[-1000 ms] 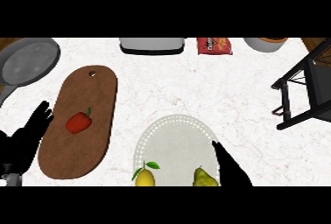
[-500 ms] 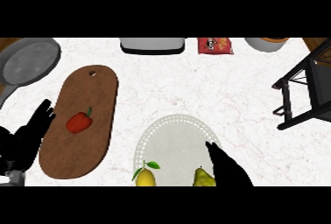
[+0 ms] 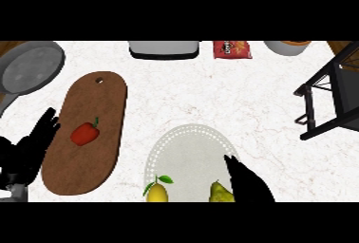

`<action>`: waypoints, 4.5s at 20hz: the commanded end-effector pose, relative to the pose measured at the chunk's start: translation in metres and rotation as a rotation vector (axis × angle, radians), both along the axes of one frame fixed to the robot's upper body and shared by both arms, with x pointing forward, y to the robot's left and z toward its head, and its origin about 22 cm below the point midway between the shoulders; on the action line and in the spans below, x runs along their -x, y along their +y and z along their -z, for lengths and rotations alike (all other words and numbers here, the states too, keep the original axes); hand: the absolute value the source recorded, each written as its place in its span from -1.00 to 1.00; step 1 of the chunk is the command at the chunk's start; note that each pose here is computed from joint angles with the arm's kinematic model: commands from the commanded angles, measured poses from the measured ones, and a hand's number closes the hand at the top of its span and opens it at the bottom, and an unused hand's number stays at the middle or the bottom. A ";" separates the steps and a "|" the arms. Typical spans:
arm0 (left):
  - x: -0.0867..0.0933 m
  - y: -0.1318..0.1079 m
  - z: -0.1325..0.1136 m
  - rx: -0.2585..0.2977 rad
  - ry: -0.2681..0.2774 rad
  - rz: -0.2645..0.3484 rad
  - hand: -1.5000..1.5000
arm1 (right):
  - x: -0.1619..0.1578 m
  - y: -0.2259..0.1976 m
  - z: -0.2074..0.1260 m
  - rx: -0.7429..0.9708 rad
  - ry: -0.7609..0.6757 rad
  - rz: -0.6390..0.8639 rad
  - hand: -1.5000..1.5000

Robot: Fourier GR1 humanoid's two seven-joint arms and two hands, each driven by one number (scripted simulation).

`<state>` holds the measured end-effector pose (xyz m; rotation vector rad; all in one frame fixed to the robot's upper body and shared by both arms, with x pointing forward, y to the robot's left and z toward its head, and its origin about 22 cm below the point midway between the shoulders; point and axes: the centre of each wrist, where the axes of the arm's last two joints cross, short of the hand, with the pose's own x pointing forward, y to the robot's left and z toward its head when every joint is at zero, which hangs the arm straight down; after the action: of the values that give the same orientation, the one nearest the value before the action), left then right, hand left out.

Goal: Pick the pear from the placemat and place it in the tiered shelf

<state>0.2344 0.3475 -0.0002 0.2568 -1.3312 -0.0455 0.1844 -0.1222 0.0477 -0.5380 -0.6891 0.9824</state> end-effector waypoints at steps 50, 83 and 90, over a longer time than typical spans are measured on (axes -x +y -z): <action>0.019 0.011 0.013 -0.003 0.007 -0.051 0.00 | 0.013 -0.177 -0.082 0.145 -0.728 -0.241 1.00; 0.004 0.007 0.006 0.005 0.004 0.012 0.00 | 0.049 -0.310 -0.326 0.098 -1.026 0.132 1.00; 0.011 0.002 -0.014 0.006 0.008 0.021 0.00 | 0.026 -0.344 -0.310 0.121 -1.030 0.200 1.00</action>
<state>0.2318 0.3488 0.0000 0.2493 -1.3311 -0.0484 0.1488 -0.4454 0.3577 -1.1859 -1.4921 0.5229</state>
